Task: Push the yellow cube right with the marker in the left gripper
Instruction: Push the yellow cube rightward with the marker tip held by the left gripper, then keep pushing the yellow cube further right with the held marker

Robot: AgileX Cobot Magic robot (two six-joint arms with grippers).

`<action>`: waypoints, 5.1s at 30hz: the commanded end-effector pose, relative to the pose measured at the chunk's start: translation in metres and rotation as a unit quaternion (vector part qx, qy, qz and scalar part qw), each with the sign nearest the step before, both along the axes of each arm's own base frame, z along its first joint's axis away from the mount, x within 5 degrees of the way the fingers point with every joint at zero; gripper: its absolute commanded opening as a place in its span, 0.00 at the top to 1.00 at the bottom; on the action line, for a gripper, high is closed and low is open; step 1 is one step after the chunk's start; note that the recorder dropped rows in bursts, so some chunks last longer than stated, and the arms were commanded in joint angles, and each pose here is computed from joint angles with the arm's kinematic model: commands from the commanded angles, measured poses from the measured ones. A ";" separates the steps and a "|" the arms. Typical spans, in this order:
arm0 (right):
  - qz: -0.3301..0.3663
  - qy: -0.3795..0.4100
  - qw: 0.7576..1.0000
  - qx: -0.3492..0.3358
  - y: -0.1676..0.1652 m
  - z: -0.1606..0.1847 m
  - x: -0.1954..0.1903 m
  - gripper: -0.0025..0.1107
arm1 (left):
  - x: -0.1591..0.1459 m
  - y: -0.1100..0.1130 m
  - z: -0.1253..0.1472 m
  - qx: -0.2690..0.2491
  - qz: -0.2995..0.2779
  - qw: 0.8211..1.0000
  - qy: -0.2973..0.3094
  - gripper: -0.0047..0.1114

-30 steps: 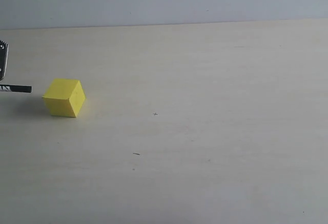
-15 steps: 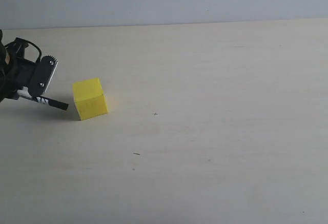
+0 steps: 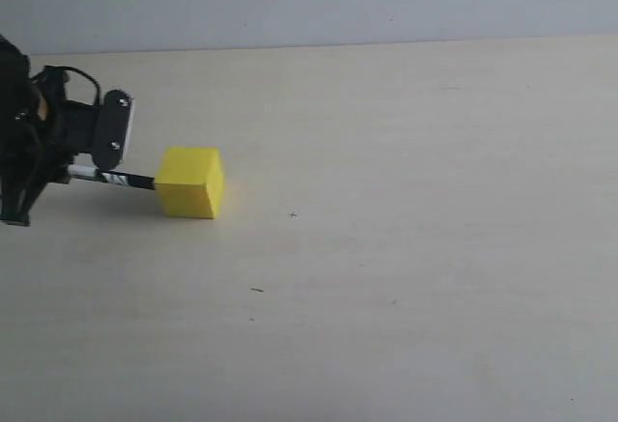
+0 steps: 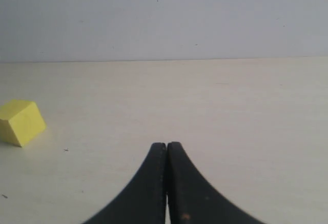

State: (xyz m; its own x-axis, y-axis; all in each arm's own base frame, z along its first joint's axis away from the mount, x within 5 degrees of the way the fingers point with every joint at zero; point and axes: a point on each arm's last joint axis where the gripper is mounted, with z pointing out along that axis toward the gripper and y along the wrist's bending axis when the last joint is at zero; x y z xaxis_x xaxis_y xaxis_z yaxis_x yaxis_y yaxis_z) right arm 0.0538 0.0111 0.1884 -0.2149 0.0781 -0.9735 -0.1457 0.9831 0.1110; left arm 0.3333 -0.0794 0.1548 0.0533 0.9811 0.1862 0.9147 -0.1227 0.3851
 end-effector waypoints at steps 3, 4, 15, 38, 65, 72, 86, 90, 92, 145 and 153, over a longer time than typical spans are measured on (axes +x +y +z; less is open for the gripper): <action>0.000 -0.004 1.000 -0.001 0.000 -0.001 0.000 0.98 | -0.003 -0.020 0.007 0.028 -0.032 0.999 -0.021 0.96; 0.000 -0.004 1.000 -0.001 0.000 -0.001 0.000 0.98 | -0.003 -0.015 0.008 0.033 -0.019 0.999 -0.022 0.96; 0.000 -0.004 1.000 -0.001 0.000 -0.001 0.000 0.98 | 0.002 -0.012 0.008 -0.007 0.026 0.999 -0.045 0.96; 0.000 -0.004 1.000 -0.001 0.000 -0.001 0.000 0.98 | -0.004 -0.044 -0.006 -0.041 0.026 0.998 -0.033 0.96; 0.000 -0.004 1.000 -0.001 0.000 -0.001 0.000 0.98 | -0.021 -0.075 -0.007 -0.052 0.017 0.998 -0.012 0.96; 0.000 -0.004 1.000 -0.001 0.000 -0.001 0.000 0.98 | -0.019 -0.076 -0.006 -0.052 0.004 0.998 -0.022 0.96; 0.000 -0.004 1.000 -0.001 0.000 -0.001 0.000 0.98 | -0.019 -0.078 -0.006 -0.060 0.010 0.998 -0.021 0.96; 0.000 -0.004 1.000 -0.001 0.000 -0.001 0.000 0.98 | -0.022 -0.075 -0.007 -0.044 0.020 0.999 -0.009 0.96; 0.000 -0.004 1.000 -0.001 0.000 -0.001 0.000 0.98 | -0.023 -0.073 -0.007 -0.036 0.024 0.999 -0.003 0.96; 0.000 -0.004 1.000 -0.001 0.000 -0.001 0.000 0.98 | -0.050 -0.219 -0.029 -0.115 -0.043 0.992 -0.002 0.96; 0.000 -0.004 1.000 -0.001 0.000 -0.001 0.000 0.98 | -0.033 -0.190 -0.031 -0.089 0.039 0.995 0.005 0.96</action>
State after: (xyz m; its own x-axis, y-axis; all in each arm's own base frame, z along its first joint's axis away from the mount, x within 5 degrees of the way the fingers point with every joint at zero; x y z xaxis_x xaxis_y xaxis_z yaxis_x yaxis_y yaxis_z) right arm 0.0538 0.0111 0.1884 -0.2149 0.0781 -0.9735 -0.1457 0.9831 0.1110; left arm 0.2965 -0.2727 0.1221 0.0160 0.9996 0.0243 0.9258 -0.0240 0.3772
